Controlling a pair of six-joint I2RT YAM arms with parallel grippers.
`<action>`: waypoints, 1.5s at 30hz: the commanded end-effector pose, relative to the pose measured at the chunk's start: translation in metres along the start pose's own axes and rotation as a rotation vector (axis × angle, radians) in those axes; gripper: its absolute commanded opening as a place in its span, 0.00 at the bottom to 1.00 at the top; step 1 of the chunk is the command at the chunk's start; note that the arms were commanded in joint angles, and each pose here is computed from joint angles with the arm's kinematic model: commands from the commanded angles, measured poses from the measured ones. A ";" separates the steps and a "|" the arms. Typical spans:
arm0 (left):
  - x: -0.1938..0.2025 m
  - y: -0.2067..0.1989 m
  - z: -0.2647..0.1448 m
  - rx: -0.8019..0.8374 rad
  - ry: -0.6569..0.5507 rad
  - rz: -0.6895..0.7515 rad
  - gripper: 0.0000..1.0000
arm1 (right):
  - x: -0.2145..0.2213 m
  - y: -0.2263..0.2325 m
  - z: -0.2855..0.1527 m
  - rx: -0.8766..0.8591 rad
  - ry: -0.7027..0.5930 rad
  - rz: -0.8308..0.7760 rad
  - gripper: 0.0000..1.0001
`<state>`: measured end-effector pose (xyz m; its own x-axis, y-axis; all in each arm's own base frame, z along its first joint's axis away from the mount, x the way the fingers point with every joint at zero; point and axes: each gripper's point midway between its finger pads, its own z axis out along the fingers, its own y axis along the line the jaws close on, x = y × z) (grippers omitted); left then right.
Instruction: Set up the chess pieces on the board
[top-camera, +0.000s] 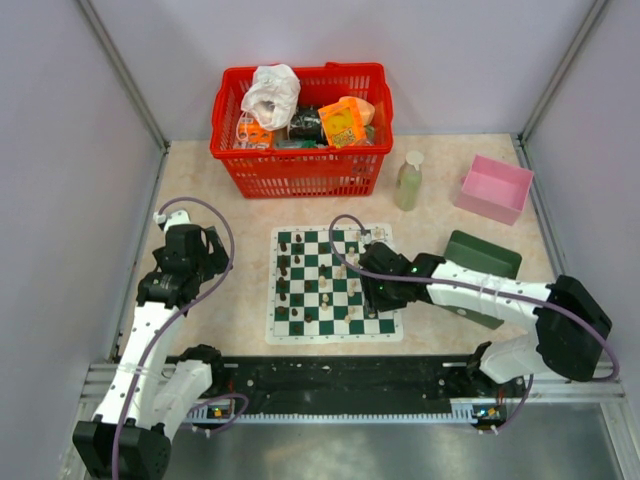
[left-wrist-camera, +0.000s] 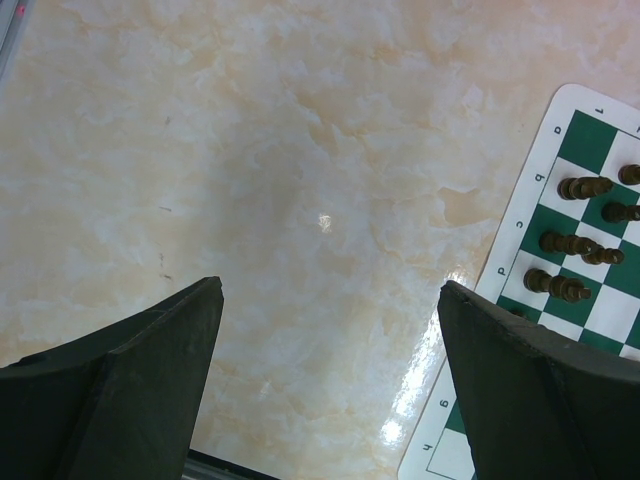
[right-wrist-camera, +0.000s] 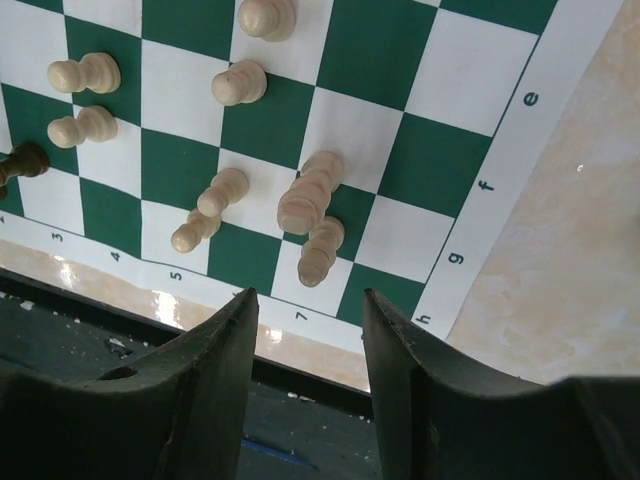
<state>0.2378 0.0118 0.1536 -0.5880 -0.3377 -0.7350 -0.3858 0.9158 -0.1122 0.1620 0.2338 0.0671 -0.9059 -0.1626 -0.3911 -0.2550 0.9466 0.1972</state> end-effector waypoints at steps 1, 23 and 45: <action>-0.008 -0.004 0.000 0.019 -0.036 -0.011 0.94 | -0.002 0.009 0.008 -0.002 -0.008 -0.012 0.45; -0.008 -0.004 0.000 0.015 -0.036 -0.012 0.94 | -0.005 0.011 0.026 0.018 -0.012 -0.034 0.29; -0.008 -0.004 0.001 0.018 -0.033 -0.012 0.93 | -0.019 0.005 -0.018 0.036 -0.045 -0.086 0.15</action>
<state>0.2379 0.0118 0.1537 -0.5876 -0.3377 -0.7353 -0.3860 0.9157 -0.1121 0.1657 0.2337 0.0515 -0.9013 -0.2288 -0.3678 -0.2884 0.9505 0.1154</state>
